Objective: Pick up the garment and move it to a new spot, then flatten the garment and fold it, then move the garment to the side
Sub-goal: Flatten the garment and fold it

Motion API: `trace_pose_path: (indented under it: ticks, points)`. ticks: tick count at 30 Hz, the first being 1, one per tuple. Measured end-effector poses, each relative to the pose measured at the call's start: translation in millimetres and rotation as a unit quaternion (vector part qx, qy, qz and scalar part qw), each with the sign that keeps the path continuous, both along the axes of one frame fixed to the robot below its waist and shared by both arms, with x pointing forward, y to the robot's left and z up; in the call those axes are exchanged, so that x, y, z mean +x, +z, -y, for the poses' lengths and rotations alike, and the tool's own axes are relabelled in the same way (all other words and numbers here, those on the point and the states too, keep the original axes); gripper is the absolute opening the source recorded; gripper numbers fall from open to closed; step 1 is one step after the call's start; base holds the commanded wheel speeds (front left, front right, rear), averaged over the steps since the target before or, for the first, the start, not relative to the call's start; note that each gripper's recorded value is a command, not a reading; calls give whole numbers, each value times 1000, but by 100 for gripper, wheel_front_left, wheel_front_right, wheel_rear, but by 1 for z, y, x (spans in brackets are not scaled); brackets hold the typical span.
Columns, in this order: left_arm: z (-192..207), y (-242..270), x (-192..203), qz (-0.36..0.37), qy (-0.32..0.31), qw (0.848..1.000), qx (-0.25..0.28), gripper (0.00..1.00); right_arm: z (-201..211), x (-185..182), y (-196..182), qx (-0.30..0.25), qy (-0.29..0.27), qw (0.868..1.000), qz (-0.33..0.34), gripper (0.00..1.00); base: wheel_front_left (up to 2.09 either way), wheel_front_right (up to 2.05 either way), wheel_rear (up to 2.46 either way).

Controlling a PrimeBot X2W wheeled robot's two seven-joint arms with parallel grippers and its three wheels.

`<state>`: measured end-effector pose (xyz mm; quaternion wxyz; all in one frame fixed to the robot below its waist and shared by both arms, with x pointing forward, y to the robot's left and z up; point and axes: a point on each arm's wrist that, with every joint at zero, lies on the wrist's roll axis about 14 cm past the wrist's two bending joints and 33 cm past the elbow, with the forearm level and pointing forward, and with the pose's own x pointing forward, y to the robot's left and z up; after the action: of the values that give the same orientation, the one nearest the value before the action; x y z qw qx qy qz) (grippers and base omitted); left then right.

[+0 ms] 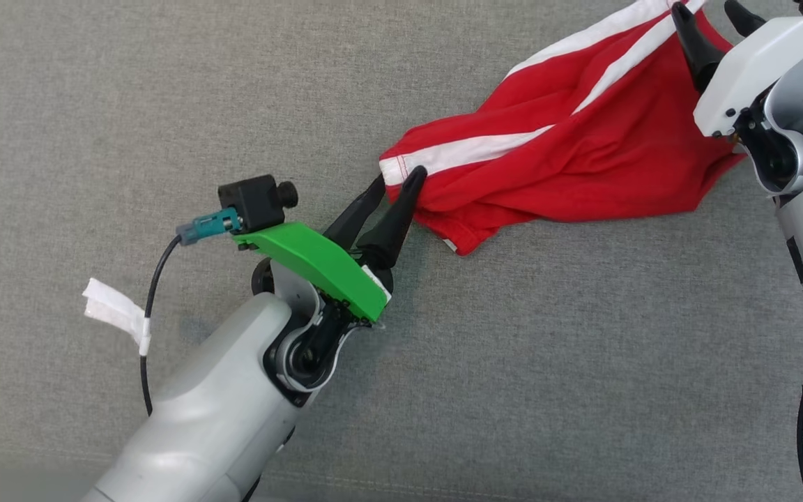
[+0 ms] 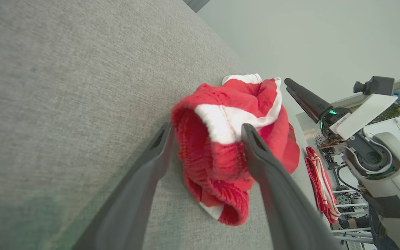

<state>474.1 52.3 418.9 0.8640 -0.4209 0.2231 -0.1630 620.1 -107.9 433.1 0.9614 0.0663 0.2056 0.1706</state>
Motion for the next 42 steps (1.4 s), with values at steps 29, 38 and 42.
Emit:
trace_pose_path:
  ticks: [29,38,42]
  points:
    - [-121,77,-22,243,151,915,284,100,54,-57,5,1,-51,999,-21,100,0,0,0]
    - [-128,54,-20,216,159,918,291,100,47,-33,-17,10,-63,997,-49,100,0,0,0]
    - [-132,43,-21,202,161,919,297,100,37,-25,-34,14,-62,995,-74,100,0,0,0]
